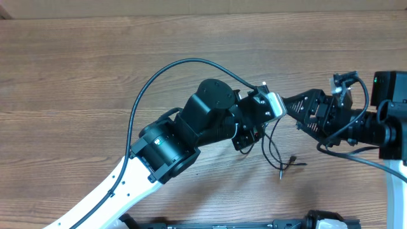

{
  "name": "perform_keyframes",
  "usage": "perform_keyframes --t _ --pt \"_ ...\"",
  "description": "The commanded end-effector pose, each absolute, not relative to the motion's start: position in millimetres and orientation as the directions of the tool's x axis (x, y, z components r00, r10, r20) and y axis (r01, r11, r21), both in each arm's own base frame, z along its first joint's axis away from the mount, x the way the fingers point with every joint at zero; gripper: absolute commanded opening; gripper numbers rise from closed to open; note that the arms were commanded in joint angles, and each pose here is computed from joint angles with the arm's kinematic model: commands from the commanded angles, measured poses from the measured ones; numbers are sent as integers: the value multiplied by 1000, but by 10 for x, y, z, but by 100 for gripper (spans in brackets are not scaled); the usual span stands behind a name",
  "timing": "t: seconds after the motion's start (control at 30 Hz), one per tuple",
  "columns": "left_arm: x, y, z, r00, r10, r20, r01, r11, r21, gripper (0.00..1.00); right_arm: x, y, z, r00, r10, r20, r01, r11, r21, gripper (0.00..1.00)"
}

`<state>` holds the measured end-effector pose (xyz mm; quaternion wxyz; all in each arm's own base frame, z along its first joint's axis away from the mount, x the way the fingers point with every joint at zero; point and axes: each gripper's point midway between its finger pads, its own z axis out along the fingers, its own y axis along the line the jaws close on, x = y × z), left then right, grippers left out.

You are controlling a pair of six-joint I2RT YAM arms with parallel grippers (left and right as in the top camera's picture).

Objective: Untangle cables

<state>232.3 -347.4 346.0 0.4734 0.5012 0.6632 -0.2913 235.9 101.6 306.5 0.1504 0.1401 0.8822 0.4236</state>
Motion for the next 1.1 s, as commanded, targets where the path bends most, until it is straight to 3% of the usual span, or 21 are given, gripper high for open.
perform_keyframes --t 0.0,0.2,0.37,0.43,0.77,1.0,1.07 --pt "2221 -3369 3776 -16 320 -947 933 346 101 4 2403 996 3028 -915 379 -140 134 613 779 93" --pt "2355 -3287 3759 -40 333 -942 896 429 113 4 2401 997 3028 -915 379 -139 135 613 779 93" --pt "2623 -3051 3628 -161 346 -924 782 616 94 4 2381 1000 3019 -917 379 -128 143 611 778 93" --pt "2637 -3035 3622 -187 330 -925 770 634 71 4 2370 1006 3019 -918 377 -122 146 608 780 93" --pt "2294 -3320 3740 -150 284 -947 902 431 -14 4 2366 1079 3105 -926 356 -124 110 569 815 93" --pt "2259 -3414 3996 -115 186 -976 919 392 -34 4 2367 1078 3104 -927 352 -131 103 573 813 92" --pt "2191 -3473 4159 -85 129 -988 939 341 -36 4 2366 1078 3104 -927 352 -130 103 572 814 92"
